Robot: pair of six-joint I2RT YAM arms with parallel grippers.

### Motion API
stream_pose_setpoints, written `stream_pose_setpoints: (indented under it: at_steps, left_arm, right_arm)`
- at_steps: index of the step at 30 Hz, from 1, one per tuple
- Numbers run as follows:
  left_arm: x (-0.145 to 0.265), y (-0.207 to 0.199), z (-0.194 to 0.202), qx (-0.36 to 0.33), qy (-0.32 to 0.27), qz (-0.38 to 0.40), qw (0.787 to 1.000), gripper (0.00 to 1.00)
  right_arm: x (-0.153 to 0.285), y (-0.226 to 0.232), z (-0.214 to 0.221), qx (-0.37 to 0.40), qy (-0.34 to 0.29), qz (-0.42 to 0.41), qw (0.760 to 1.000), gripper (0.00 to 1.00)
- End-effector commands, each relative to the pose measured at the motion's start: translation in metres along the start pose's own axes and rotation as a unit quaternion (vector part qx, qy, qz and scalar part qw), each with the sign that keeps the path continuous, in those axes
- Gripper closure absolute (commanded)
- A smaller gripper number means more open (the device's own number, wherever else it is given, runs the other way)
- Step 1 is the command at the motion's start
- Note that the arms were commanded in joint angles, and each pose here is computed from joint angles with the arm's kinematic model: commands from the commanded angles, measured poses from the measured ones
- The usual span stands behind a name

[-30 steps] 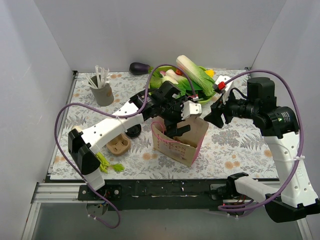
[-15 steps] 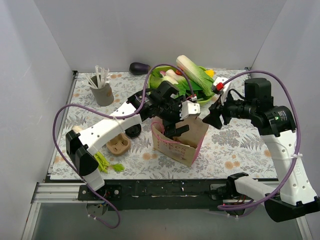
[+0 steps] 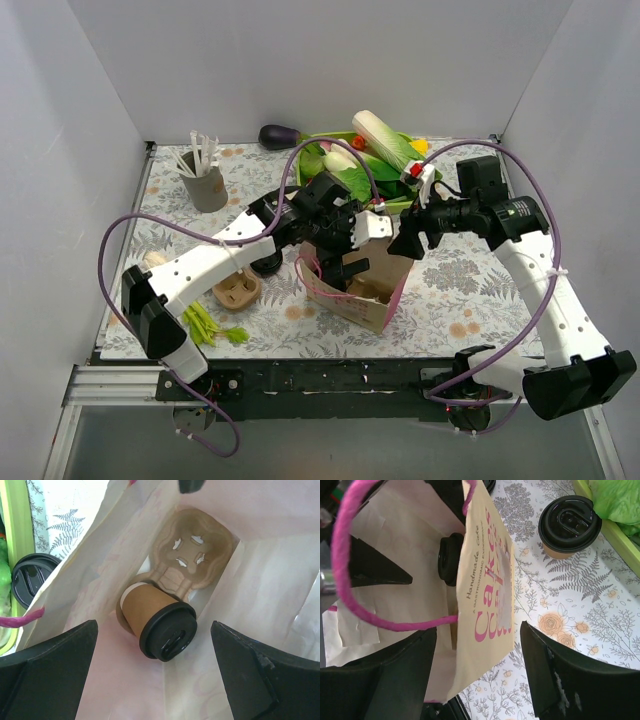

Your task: Pack the takeout coffee

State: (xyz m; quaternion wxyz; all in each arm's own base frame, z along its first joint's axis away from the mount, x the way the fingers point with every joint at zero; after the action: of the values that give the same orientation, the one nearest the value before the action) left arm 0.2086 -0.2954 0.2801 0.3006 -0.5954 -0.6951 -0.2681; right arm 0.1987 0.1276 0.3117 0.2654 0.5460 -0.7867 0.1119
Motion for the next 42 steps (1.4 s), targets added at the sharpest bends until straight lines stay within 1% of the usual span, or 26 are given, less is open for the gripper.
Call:
stream_pose_setpoints:
  at_steps: [1, 6, 9, 12, 13, 15, 16, 18, 21, 23, 24, 27, 28, 33, 36, 38, 40, 42]
  left_arm:
    - [0.026, -0.009, -0.008, -0.001, -0.042, -0.015, 0.999, 0.02]
    - [0.028, -0.012, -0.005, 0.009, -0.047, -0.012, 0.999, 0.02]
    - [0.03, -0.013, -0.005, 0.015, -0.051, -0.017, 0.998, 0.02]
    - [0.031, -0.015, -0.005, 0.016, -0.056, -0.014, 0.998, 0.03]
    - [0.03, -0.015, -0.003, 0.015, -0.053, -0.012, 0.998, 0.03]
    - [0.032, -0.018, -0.001, 0.005, -0.056, -0.008, 0.998, 0.04]
    - [0.031, -0.018, 0.004, -0.005, -0.051, -0.004, 0.999, 0.05]
    - [0.034, -0.02, 0.007, -0.023, -0.055, -0.005, 0.998, 0.06]
    - [0.033, -0.023, 0.017, -0.073, -0.046, 0.007, 0.996, 0.08]
    - [0.028, -0.025, 0.022, -0.122, -0.033, 0.011, 0.992, 0.09]
    - [0.026, -0.026, 0.023, -0.136, -0.028, 0.01, 0.99, 0.09]
    - [0.017, -0.031, 0.025, -0.177, -0.013, 0.017, 0.984, 0.09]
    - [0.011, -0.033, 0.025, -0.187, -0.005, 0.018, 0.982, 0.1]
    - [-0.003, -0.033, 0.029, -0.25, 0.021, -0.001, 0.968, 0.09]
    - [-0.006, -0.033, 0.036, -0.273, 0.053, 0.011, 0.961, 0.08]
    - [-0.009, -0.036, 0.046, -0.27, 0.08, 0.034, 0.959, 0.08]
    - [-0.012, -0.039, 0.055, -0.266, 0.094, 0.049, 0.958, 0.08]
    - [-0.015, -0.04, 0.059, -0.268, 0.094, 0.049, 0.958, 0.08]
  right_arm:
    - [-0.004, -0.001, -0.013, 0.008, -0.032, -0.011, 0.999, 0.27]
    - [-0.009, -0.002, -0.013, -0.002, -0.028, -0.02, 0.999, 0.3]
    - [-0.015, -0.006, -0.005, -0.015, -0.012, -0.018, 1.0, 0.36]
    - [-0.021, -0.008, 0.001, -0.019, 0.001, -0.018, 1.0, 0.59]
    - [-0.021, -0.008, 0.001, -0.018, 0.002, -0.016, 1.0, 0.71]
    - [-0.017, -0.01, -0.009, 0.004, -0.006, -0.006, 1.0, 0.83]
    - [-0.014, -0.01, -0.017, 0.019, -0.013, -0.001, 1.0, 0.93]
    - [-0.003, -0.008, -0.037, 0.062, -0.031, 0.015, 0.997, 0.99]
    - [0.006, -0.001, -0.051, 0.11, -0.039, 0.019, 0.993, 0.99]
    - [0.011, 0.01, -0.057, 0.142, -0.045, 0.019, 0.989, 0.99]
    - [0.008, 0.018, -0.057, 0.165, -0.037, 0.014, 0.986, 0.99]
    - [0.001, 0.034, -0.044, 0.191, -0.018, -0.003, 0.981, 0.99]
    - [-0.005, 0.035, -0.033, 0.188, -0.005, -0.011, 0.982, 0.99]
    - [-0.007, 0.045, -0.024, 0.204, -0.001, -0.022, 0.979, 0.99]
    - [-0.006, 0.049, -0.023, 0.204, -0.004, -0.028, 0.979, 0.99]
    - [-0.004, 0.051, -0.021, 0.2, -0.007, -0.028, 0.979, 0.99]
    - [0.0, 0.054, -0.021, 0.202, -0.015, -0.017, 0.979, 0.99]
    - [0.0, 0.053, -0.018, 0.2, -0.02, -0.005, 0.98, 0.99]
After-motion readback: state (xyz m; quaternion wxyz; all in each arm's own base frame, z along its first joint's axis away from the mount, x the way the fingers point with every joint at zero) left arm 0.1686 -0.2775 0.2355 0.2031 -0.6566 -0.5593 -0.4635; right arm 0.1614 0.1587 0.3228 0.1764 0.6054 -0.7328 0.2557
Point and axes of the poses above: each gripper's point midway between its finger pads, its own x axis back along the fingers, its own y axis along the line the jaws close on, z = x × y, the point moved 7 cm from there along x, back along the fingers, and after that the axes turned 8 degrees about x, right-handed, at the moved point
